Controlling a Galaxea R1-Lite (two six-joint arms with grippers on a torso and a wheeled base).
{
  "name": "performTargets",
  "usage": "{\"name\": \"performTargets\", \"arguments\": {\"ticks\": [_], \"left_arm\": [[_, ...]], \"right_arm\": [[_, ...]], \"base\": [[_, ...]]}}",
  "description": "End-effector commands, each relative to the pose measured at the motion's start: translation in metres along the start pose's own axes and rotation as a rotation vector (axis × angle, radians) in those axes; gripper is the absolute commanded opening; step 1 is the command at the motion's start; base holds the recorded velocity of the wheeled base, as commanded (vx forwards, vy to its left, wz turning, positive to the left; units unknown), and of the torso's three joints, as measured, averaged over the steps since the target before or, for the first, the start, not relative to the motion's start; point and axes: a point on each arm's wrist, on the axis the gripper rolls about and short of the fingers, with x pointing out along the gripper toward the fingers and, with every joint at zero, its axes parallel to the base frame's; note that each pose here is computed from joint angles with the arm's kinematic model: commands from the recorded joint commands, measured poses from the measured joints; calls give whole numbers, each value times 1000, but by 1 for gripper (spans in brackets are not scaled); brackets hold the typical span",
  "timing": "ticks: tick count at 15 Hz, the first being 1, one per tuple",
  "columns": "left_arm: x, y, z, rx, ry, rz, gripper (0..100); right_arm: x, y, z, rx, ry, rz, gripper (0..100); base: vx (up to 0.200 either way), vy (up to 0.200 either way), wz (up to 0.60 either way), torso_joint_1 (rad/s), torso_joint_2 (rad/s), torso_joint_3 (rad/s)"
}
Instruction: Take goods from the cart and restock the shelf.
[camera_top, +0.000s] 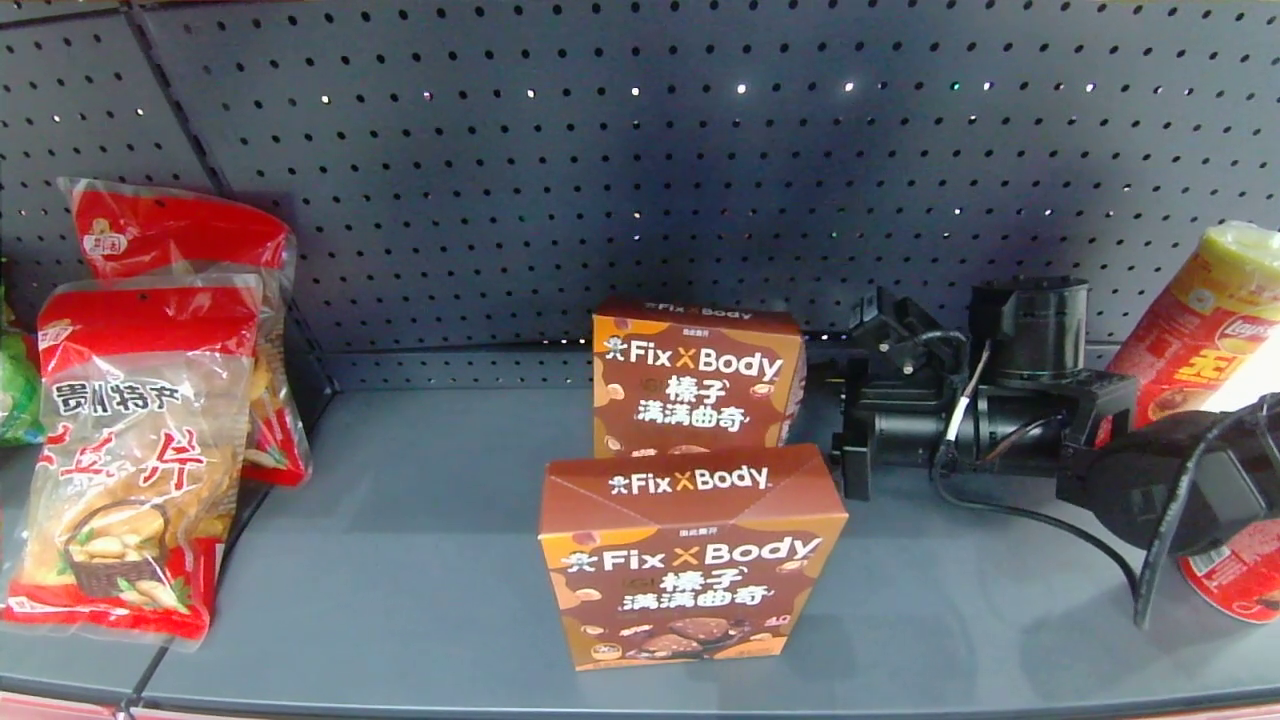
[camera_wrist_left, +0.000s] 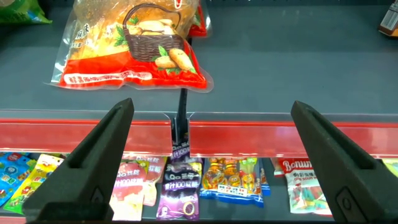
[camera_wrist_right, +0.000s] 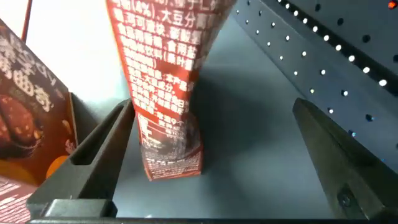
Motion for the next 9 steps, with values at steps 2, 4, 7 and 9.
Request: {"name": "performTargets", "arguments": {"ticks": [2,4,7,9], "left_arm": [[0,0,0,0,0,1,100],[0,0,0,0,0,1,100],[0,0,0,0,0,1,100],[0,0,0,0,0,1,100]], "right_arm": [[-3,3,0,-1,0,3,100],[-5,5,0,0,1,4,100],[-4,6,-2,5,6,11,100],[-4,9,-6,8,17,18,100]], "base": [[0,0,0,0,0,0],[0,0,0,0,0,0],[0,0,0,0,0,0],[0,0,0,0,0,0]]}}
